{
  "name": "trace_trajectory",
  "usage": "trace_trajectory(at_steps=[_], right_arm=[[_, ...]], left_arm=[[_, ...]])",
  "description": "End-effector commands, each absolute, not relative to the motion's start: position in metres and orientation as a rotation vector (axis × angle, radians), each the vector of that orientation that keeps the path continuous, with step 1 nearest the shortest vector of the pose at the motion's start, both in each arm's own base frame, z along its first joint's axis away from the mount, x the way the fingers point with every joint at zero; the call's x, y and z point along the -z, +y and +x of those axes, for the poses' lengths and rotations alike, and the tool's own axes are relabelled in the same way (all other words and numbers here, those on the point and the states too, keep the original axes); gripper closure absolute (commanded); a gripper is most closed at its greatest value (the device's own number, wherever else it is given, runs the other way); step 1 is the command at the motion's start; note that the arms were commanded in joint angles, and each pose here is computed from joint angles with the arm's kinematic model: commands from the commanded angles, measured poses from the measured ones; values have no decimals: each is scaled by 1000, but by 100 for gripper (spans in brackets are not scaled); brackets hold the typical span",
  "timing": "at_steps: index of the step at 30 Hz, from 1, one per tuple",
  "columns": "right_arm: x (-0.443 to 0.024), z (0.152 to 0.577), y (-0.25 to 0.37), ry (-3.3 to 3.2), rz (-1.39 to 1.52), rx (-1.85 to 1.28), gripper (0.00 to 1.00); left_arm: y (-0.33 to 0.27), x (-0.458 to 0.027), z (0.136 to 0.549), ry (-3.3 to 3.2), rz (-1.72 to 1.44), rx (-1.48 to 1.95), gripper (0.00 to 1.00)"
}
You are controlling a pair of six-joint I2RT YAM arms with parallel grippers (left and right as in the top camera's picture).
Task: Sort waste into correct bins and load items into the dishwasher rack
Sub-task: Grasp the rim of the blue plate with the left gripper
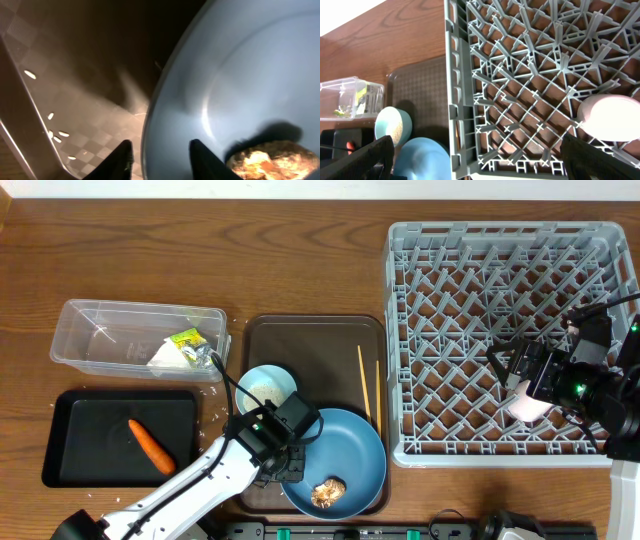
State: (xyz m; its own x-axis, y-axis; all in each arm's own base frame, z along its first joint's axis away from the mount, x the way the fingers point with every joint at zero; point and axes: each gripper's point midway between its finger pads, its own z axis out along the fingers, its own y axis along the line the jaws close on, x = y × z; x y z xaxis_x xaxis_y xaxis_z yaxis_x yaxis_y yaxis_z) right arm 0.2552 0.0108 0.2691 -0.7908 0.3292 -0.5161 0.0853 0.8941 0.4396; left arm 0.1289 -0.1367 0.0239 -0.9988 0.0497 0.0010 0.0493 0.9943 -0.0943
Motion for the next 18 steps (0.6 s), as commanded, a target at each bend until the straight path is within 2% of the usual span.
trace_trajectory(at_steps=[1,7,9,14,18], right_arm=[[-270,255,12,2452,293,-534,1],[-271,255,12,2451,293,-533,1],[-271,255,12,2451,293,-533,1],[-271,255,12,2452,293,-533,1],[-271,255,12,2452,293,-533,1]], left_arm=[[-122,-13,124,-3122,-6,-62,67],[-118,-12,125,-3119,42,-57,81],[-118,-12,126,-3119,42,-57,92],[-119,-17,125,-3114,42,-62,94],[-131,-39,129,-3129,26,-159,94]])
